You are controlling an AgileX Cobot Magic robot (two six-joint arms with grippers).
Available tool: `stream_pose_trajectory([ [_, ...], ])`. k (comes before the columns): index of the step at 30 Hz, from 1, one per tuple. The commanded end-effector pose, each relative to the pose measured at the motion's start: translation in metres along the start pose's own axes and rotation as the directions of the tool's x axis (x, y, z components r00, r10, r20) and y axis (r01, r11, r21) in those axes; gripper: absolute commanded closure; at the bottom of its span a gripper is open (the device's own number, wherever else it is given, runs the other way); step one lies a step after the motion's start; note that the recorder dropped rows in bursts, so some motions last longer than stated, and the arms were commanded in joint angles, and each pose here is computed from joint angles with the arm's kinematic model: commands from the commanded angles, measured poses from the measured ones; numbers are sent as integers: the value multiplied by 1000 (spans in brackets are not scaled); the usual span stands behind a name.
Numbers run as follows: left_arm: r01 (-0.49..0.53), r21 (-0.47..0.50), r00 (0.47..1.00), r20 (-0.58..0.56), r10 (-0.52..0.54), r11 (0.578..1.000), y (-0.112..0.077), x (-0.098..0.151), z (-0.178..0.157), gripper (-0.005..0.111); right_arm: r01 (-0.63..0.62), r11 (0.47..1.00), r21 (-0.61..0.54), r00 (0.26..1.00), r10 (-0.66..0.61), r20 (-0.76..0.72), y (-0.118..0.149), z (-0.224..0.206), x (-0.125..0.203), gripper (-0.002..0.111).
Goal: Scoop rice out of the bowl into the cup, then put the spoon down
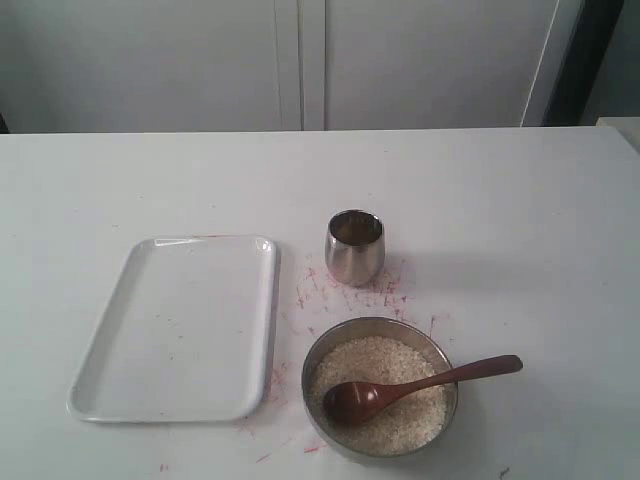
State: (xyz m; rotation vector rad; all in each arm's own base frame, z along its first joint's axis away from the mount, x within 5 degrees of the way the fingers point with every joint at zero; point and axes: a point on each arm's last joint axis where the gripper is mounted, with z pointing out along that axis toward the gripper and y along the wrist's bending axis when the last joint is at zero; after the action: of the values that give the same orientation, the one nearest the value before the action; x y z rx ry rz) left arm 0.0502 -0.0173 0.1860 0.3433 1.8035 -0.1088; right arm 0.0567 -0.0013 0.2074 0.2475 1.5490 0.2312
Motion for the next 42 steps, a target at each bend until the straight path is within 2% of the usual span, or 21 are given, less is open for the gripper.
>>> stream_pose_trajectory([
  [1,3,10,1000,-4,-3,1000,-1,2,0,92,-40,996,-84,988,51,144,7,-2,-12,108],
  [4,3,10,1000,-4,-3,1000,-1,2,0,92,-179,973,-148,963,204,179,10,-3,-17,108],
  [7,3,10,1000,-4,-3,1000,-1,2,0,92,-334,913,-233,904,380,194,13,-5,-23,108],
  [12,3,10,1000,-4,-3,1000,-1,2,0,92,-379,877,-296,868,447,214,16,-7,-28,108],
  [15,3,10,1000,-4,-3,1000,-1,2,0,92,-469,817,-334,817,546,187,17,-7,-29,108],
  [19,3,10,1000,-4,-3,1000,-1,2,0,92,-565,701,-436,719,677,157,20,-11,-35,108],
  [22,3,10,1000,-4,-3,1000,-1,2,0,92,-528,625,-575,665,725,178,26,-19,-47,108],
  [24,3,10,1000,-4,-3,1000,-1,2,0,92,-439,573,-692,629,746,219,31,-29,-57,108],
  [28,3,10,1000,-4,-3,1000,-1,2,0,92,-366,494,-789,540,803,253,31,-41,-72,108],
  [32,3,10,1000,-4,-3,1000,-1,2,0,92,-297,428,-854,450,851,270,35,-57,-101,108],
  [34,3,10,1000,-4,-3,1000,-1,2,0,92,-254,422,-870,434,854,288,40,-66,-117,108],
  [37,3,10,1000,-4,-3,1000,-1,2,0,92,-168,472,-866,432,824,365,49,-82,-145,108],
  [40,3,10,1000,-4,-3,1000,-1,2,0,92,-101,552,-828,434,773,462,57,-100,-172,108],
  [42,3,10,1000,-4,-3,1000,-1,2,0,92,-87,626,-775,451,718,530,62,-112,-190,108],
])
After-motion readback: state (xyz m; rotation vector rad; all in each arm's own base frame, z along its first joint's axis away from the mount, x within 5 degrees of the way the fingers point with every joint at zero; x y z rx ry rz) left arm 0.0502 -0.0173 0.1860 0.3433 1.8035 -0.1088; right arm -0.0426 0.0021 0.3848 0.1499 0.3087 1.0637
